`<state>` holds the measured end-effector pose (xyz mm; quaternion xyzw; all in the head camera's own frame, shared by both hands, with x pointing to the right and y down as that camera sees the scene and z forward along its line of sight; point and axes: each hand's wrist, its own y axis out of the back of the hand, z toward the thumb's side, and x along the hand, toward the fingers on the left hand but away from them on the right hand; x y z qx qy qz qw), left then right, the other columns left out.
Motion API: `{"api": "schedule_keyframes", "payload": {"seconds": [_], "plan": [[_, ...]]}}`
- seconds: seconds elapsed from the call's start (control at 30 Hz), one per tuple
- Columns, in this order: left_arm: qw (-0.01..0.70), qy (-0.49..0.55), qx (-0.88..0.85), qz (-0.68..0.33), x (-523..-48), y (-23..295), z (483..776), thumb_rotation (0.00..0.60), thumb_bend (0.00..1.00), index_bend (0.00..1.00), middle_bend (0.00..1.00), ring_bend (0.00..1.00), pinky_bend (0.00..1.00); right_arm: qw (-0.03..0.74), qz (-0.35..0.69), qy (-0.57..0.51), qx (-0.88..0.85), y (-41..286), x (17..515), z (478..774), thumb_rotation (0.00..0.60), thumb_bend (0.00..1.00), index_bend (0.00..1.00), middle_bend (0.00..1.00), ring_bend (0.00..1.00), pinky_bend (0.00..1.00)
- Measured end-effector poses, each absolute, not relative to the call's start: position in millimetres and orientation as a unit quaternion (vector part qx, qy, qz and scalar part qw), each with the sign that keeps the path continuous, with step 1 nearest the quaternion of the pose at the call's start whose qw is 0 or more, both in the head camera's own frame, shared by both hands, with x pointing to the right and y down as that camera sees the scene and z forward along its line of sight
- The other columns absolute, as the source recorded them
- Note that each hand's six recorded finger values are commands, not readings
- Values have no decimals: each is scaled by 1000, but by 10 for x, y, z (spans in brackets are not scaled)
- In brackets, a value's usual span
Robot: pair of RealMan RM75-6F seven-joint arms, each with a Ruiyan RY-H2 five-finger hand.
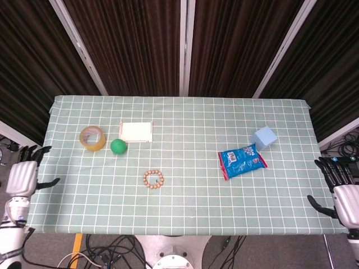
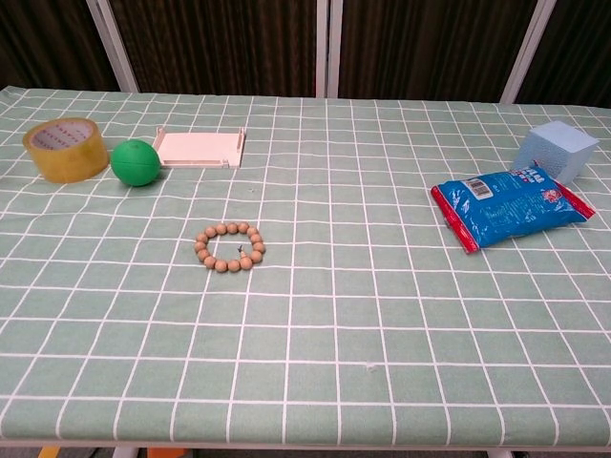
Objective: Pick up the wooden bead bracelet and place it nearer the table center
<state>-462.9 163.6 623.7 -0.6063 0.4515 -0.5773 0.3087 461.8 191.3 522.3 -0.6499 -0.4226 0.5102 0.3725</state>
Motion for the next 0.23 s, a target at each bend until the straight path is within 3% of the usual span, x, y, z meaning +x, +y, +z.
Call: {"api": "schedule_keyframes", "payload": {"seconds": [0.23], "plan": [[273, 477, -588, -594, -4862, 2143, 6045, 600, 0, 183, 230, 69, 45, 378, 514, -420, -645, 1922, 4551, 5273, 600, 184, 0, 56, 0, 0]]}}
